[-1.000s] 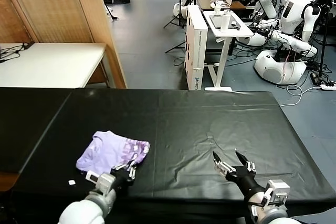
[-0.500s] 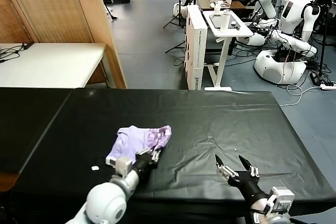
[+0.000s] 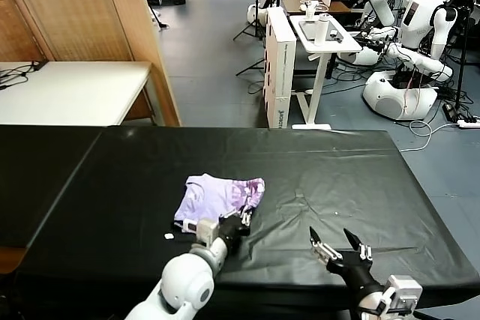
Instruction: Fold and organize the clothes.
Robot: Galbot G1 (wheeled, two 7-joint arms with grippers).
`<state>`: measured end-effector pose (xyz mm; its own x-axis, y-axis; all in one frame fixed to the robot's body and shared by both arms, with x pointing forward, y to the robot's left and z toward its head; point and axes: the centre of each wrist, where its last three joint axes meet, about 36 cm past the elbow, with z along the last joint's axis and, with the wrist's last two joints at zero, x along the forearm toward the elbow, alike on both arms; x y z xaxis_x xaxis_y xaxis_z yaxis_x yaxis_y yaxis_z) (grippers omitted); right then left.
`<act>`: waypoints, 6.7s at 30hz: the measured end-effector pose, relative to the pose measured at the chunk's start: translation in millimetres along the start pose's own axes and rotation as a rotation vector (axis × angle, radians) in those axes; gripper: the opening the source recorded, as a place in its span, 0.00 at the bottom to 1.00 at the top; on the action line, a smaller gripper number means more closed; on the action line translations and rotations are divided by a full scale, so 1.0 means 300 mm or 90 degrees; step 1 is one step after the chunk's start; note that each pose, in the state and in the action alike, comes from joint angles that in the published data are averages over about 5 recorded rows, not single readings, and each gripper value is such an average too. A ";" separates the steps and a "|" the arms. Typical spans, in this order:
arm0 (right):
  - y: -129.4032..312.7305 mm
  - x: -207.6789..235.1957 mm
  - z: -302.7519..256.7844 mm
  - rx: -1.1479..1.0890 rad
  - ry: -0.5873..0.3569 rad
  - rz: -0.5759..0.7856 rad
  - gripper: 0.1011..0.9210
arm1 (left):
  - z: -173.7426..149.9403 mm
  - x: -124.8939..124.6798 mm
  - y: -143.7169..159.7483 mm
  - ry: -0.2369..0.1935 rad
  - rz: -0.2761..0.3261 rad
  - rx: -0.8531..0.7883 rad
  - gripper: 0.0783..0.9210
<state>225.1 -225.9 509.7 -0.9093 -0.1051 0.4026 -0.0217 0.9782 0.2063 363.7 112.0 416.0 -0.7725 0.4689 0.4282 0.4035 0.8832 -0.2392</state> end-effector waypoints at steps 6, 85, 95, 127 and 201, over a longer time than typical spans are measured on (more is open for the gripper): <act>-0.003 0.002 -0.002 0.003 0.000 0.000 0.98 | -0.023 0.007 -0.020 0.027 0.029 0.043 0.56; 0.171 -0.285 0.326 0.347 -0.046 -0.134 0.98 | 0.093 0.357 0.241 0.074 -0.257 -0.270 0.98; 0.167 -0.279 0.329 0.348 -0.043 -0.133 0.73 | 0.102 0.340 0.251 0.077 -0.259 -0.268 0.98; 0.119 -0.261 0.329 0.336 -0.003 -0.059 0.05 | 0.089 0.368 0.232 0.074 -0.254 -0.273 0.98; -0.121 0.065 0.180 0.142 -0.089 0.004 0.98 | 0.234 0.653 0.147 -0.249 -0.212 -0.150 0.98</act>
<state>185.8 -253.9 462.0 -0.9580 -0.0881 0.2730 -0.0926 0.9957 -0.0037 195.7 241.8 428.1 -0.9830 0.1641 0.0824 0.1703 0.9826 0.0742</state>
